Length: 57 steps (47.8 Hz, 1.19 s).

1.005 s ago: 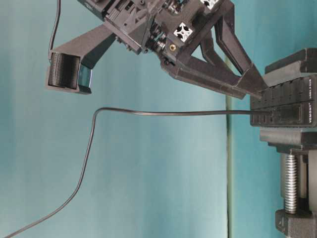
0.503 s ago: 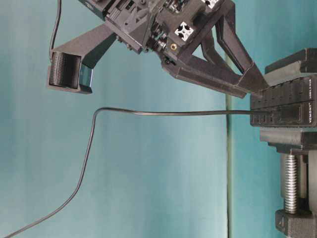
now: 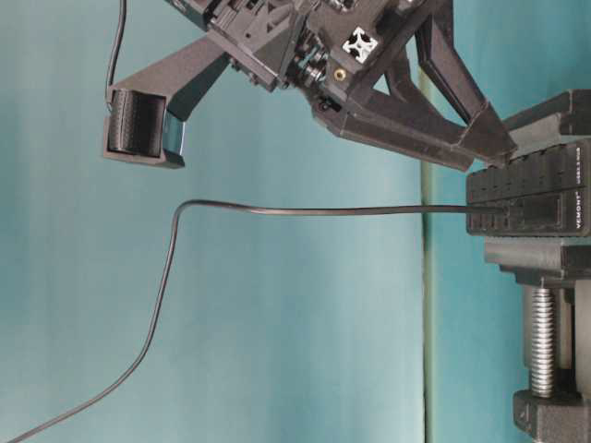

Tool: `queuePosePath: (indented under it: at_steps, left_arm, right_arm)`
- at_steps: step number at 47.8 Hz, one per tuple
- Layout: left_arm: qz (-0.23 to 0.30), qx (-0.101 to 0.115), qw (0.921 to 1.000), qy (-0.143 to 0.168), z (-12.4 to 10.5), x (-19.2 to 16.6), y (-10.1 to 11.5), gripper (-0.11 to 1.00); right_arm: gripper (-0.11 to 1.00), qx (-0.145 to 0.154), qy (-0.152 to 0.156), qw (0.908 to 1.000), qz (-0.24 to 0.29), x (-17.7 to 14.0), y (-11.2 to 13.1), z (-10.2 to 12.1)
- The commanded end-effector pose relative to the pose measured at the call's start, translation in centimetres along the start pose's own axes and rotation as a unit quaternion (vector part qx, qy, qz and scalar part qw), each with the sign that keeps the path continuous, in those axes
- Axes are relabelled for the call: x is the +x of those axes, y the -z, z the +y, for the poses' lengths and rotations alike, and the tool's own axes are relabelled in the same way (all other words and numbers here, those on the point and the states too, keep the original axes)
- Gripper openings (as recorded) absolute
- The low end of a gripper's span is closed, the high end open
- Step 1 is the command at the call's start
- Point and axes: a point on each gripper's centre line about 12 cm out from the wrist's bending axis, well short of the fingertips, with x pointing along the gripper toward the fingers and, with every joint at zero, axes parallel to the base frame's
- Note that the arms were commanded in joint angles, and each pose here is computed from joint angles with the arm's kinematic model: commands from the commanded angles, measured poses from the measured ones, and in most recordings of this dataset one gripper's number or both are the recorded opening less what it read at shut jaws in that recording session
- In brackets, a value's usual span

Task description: Insert the USB into the front port of the fixed hub.

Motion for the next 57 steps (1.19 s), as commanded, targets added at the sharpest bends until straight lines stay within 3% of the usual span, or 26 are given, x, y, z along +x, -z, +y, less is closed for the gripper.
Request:
queuePosePath:
  at_steps: [1,24,32,57]
  left_arm:
    - [-0.007,0.0,1.0,0.001,0.0,0.1,-0.6,0.0]
    - [-0.006,0.0,1.0,0.0,0.0,-0.2,-0.3,0.0]
    - [0.024,0.0,0.9997,-0.003,0.1,-0.2,0.4,0.0]
    - [0.05,0.0,0.9988,-0.006,0.1,-0.1,0.9,0.0]
  right_arm:
    - [0.78,0.005,-0.003,0.9997,-0.023,-0.7,-1.0,0.2]
    - [0.78,0.002,-0.006,0.9994,-0.033,-1.3,-1.5,0.4]
    - [0.78,0.002,-0.007,0.9991,-0.042,-1.7,-1.9,0.4]
    - [0.78,0.001,-0.008,0.9988,-0.049,-2.3,-2.0,0.5]
